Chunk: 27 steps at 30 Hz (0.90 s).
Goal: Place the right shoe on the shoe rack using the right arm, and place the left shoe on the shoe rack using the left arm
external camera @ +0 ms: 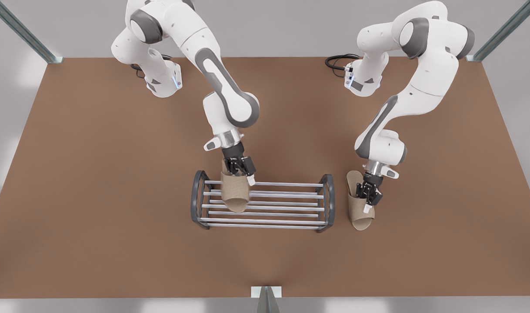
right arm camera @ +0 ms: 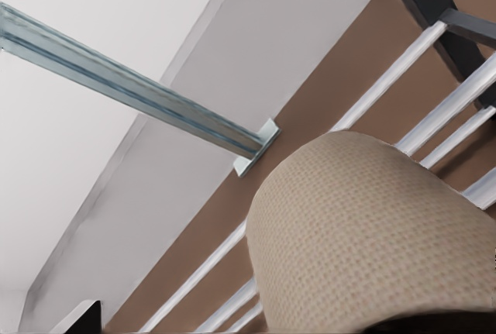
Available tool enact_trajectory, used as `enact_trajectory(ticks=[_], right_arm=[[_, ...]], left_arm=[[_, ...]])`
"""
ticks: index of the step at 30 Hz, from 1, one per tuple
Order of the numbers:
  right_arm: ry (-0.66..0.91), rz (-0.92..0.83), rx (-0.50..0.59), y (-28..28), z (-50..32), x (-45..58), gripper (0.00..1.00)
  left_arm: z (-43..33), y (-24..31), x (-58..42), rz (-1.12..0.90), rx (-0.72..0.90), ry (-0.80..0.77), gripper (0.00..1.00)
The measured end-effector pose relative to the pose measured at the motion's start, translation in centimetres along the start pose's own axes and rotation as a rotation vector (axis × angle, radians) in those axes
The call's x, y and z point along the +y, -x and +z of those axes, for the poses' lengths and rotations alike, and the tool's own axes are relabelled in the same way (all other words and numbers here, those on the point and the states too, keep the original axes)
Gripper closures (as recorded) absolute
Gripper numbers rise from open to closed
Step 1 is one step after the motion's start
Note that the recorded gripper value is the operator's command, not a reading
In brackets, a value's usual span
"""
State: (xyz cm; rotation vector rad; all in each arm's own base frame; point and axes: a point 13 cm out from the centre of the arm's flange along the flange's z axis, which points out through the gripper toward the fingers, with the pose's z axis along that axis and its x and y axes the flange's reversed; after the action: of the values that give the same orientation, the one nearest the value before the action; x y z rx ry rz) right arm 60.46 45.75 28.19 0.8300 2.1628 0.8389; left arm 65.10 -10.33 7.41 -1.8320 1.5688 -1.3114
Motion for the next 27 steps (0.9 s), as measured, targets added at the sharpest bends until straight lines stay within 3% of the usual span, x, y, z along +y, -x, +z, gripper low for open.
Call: enact_trajectory(ticks=[5, 7, 9, 16, 20, 23, 25, 27], right_arm=[[0.055, 0.037, 0.007, 0.0, -0.5, 3.2, 0.00], [0.064, 0.083, 0.009, 1.2, -0.8, 3.8, 0.00], [0.058, 0.100, 0.005, 1.8, -0.6, 3.6, 0.00], [0.053, 0.125, 0.001, 1.8, -0.9, 3.5, 0.00], [0.097, 0.169, 0.067, -1.0, -6.5, 7.1, 0.00], [0.111, 0.262, 0.075, 3.6, -11.7, 7.5, 0.00], [0.068, 0.299, 0.017, 8.9, -12.4, 4.0, 0.00], [0.010, 0.321, -0.070, 15.7, -11.7, -0.7, 0.00]], left_arm=[[-0.4, 0.3, -1.8, -0.002, -0.005, -0.026, 0.48], [-1.0, 0.1, -4.6, -0.002, -0.005, -0.063, 0.54], [-1.8, -0.6, -7.6, 0.001, -0.002, -0.099, 0.79], [-4.2, -0.2, -18.5, -0.014, -0.054, -0.177, 0.79], [-7.4, -1.4, -24.5, -0.006, -0.098, -0.183, 0.79], [-8.9, -1.7, -26.0, -0.013, -0.134, -0.150, 0.79], [-9.9, -3.1, -27.2, -0.012, -0.137, -0.140, 0.79], [-9.9, -9.7, -28.6, 0.018, -0.065, -0.141, 0.79]])
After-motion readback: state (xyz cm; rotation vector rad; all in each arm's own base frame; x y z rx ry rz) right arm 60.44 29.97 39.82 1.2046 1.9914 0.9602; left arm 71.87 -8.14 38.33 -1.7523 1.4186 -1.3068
